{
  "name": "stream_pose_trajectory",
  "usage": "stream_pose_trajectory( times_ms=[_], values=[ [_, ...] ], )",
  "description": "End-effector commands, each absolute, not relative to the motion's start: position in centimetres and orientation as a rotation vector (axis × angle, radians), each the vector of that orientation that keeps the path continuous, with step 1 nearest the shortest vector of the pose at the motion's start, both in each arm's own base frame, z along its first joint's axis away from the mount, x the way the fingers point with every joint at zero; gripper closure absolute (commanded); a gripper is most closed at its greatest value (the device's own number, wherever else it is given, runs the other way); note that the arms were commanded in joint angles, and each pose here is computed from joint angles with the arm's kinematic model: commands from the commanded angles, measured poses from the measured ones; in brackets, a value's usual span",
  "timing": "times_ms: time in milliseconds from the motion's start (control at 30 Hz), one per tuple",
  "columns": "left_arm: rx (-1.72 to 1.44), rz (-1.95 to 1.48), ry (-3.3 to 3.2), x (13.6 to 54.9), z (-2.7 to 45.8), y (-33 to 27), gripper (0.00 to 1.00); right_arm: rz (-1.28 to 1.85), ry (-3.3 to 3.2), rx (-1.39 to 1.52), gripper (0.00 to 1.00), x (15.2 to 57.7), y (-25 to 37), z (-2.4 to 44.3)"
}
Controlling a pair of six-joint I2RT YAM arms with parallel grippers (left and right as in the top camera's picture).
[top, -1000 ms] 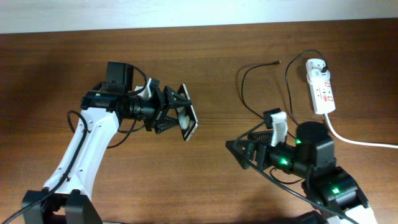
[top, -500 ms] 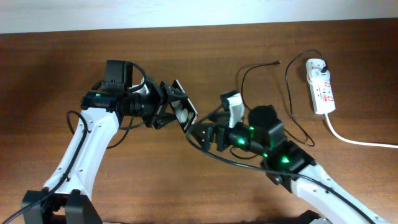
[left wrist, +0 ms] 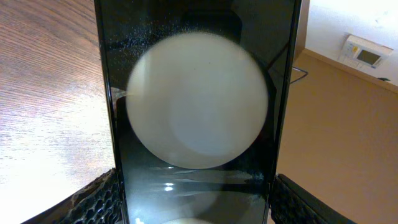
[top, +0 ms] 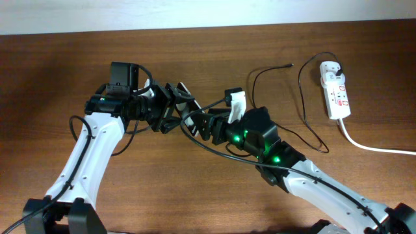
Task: Plug charger to phone and switch on socket
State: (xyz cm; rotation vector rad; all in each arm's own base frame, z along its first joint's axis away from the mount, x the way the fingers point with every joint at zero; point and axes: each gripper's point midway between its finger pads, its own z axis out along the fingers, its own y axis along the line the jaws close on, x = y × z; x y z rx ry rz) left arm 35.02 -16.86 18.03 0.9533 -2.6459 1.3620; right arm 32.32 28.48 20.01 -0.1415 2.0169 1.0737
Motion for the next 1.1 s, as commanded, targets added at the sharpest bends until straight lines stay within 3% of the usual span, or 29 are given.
stream_pose_trajectory(
  times_ms=[0, 133, 300, 633, 933, 1067],
  values=[
    [0.945, 1.386, -2.638, 35.1, 18.5, -17.0, 0.66, 1.089, 2.016, -0.154, 0.3, 32.1, 30.0, 19.9],
    [0.918, 1.361, -2.673, 34.9, 18.2, -17.8, 0.66, 1.095, 1.996, -0.156, 0.33, 32.3, 30.2, 20.2],
    [0.861, 1.364, -2.685, 34.4, 18.3, -19.1, 0.67, 1.071, 1.99, -0.134, 0.48, 32.6, 29.9, 20.2],
    [0.902, 1.345, -2.684, 34.6, 18.1, -18.9, 0.69, 1.1, 2.026, -0.013, 0.61, 32.9, 29.5, 19.8],
    [0.86, 1.322, -2.771, 34.7, 18.0, -21.1, 0.69, 1.097, 2.073, 0.016, 0.61, 32.6, 29.4, 18.8],
    [0.847, 1.301, -2.793, 34.5, 17.8, -21.6, 0.69, 1.096, 2.073, 0.016, 0.67, 32.6, 29.4, 18.8]
  ],
)
